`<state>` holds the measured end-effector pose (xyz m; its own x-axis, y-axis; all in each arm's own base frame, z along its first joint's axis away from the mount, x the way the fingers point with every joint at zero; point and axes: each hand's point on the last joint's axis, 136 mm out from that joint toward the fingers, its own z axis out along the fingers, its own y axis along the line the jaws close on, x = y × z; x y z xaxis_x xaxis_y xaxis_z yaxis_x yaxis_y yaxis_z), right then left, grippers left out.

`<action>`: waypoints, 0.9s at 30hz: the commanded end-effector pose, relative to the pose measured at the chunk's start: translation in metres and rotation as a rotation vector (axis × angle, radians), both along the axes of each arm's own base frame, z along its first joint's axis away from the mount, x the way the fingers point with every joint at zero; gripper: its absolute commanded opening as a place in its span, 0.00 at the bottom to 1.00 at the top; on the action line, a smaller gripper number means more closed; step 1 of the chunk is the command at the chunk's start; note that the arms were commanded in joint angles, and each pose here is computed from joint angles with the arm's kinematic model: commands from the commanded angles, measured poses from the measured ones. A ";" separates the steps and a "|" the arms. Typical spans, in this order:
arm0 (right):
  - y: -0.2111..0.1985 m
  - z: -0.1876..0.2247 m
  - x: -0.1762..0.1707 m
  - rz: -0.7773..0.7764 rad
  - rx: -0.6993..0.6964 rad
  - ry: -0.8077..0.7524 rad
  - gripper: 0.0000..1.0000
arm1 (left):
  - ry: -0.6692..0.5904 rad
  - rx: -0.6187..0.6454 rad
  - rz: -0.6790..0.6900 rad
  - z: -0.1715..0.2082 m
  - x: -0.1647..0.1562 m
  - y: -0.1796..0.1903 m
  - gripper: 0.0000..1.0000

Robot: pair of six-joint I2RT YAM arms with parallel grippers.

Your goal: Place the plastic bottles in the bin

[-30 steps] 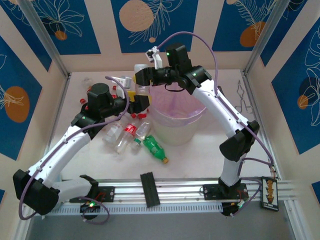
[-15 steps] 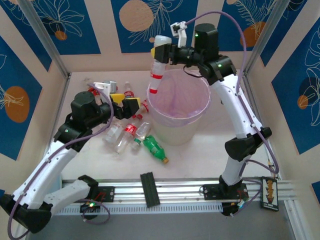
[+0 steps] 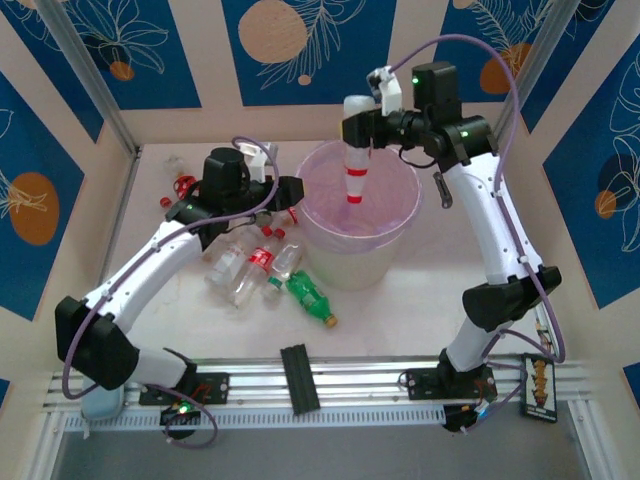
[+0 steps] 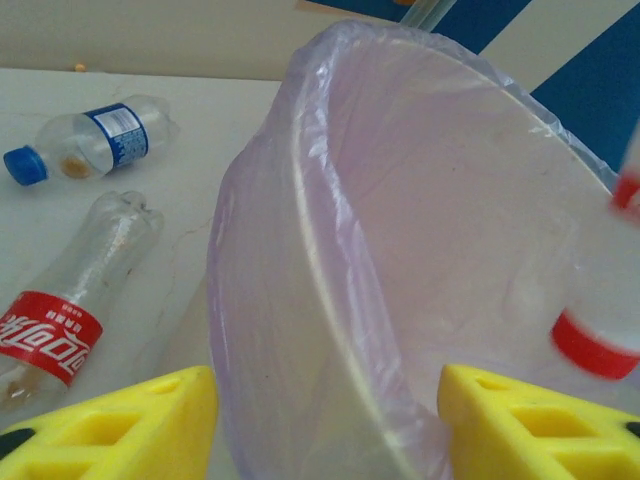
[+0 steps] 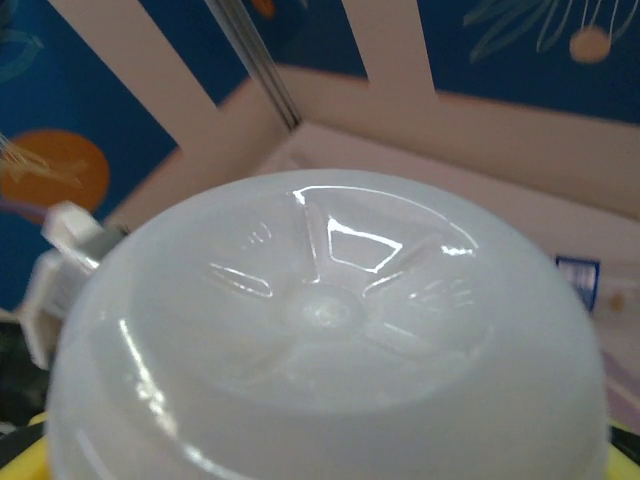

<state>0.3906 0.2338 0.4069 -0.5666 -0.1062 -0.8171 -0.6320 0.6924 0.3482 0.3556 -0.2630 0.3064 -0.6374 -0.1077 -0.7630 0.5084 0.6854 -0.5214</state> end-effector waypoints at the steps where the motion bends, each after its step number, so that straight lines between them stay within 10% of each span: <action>1: -0.003 -0.037 -0.015 0.049 -0.141 0.027 0.52 | -0.062 -0.039 -0.019 0.025 0.003 -0.006 0.58; 27: 0.021 -0.218 -0.026 0.111 -0.454 0.249 0.52 | -0.006 -0.008 0.007 -0.006 0.008 -0.010 0.50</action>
